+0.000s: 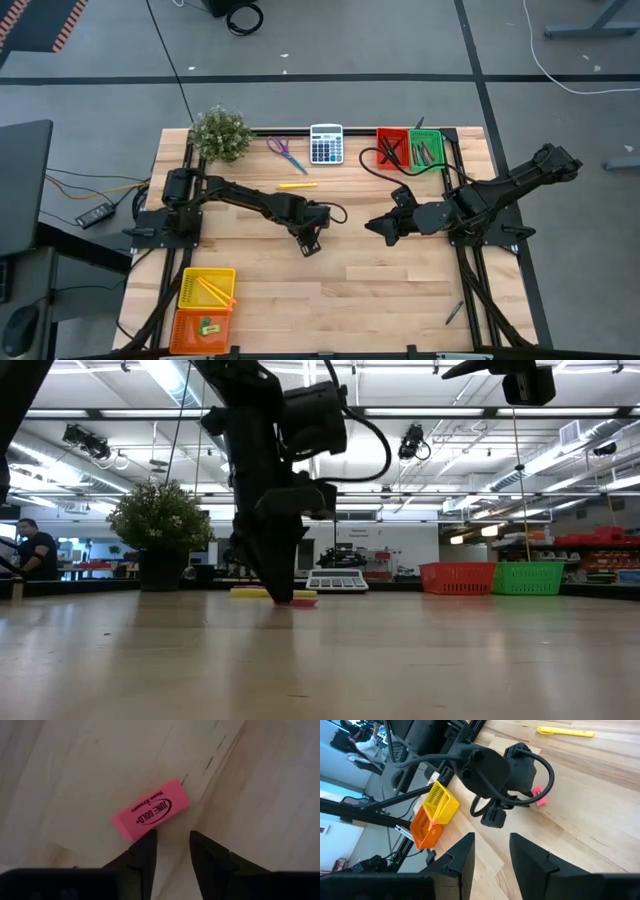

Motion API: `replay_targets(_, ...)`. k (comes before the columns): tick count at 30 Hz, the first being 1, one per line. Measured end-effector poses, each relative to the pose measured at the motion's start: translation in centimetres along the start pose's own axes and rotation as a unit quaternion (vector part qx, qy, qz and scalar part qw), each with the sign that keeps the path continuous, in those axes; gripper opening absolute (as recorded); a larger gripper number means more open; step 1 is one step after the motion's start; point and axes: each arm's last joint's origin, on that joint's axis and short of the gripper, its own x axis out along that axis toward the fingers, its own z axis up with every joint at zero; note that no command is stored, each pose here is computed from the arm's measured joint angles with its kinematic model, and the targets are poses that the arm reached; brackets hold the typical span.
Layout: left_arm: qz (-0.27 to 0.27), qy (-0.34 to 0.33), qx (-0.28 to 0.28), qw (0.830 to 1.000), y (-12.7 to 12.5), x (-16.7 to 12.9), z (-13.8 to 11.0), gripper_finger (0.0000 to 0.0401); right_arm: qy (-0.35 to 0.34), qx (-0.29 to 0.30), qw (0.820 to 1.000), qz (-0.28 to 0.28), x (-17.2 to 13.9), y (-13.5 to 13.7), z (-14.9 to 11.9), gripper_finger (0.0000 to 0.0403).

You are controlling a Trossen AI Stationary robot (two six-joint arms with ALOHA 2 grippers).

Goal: Sort crayons/erasers/pens/pencils in bins
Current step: Put the pink eraser into the orange bin

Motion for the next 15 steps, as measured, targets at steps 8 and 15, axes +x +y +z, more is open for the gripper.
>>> replay_targets(8, 0.007, -0.038, 0.028, 0.999, 0.1, -1.4, 0.6, 0.0134, 0.001, -0.007, 1.0, -0.007, 0.0, -0.1, 0.0, 0.0129)
replay_targets(15, 0.02, -0.035, 0.094, 0.995, 1.2, -1.5, 1.0, 0.0146, 0.001, -0.005, 1.0, -0.01, 0.0, -0.2, -0.1, 0.0129)
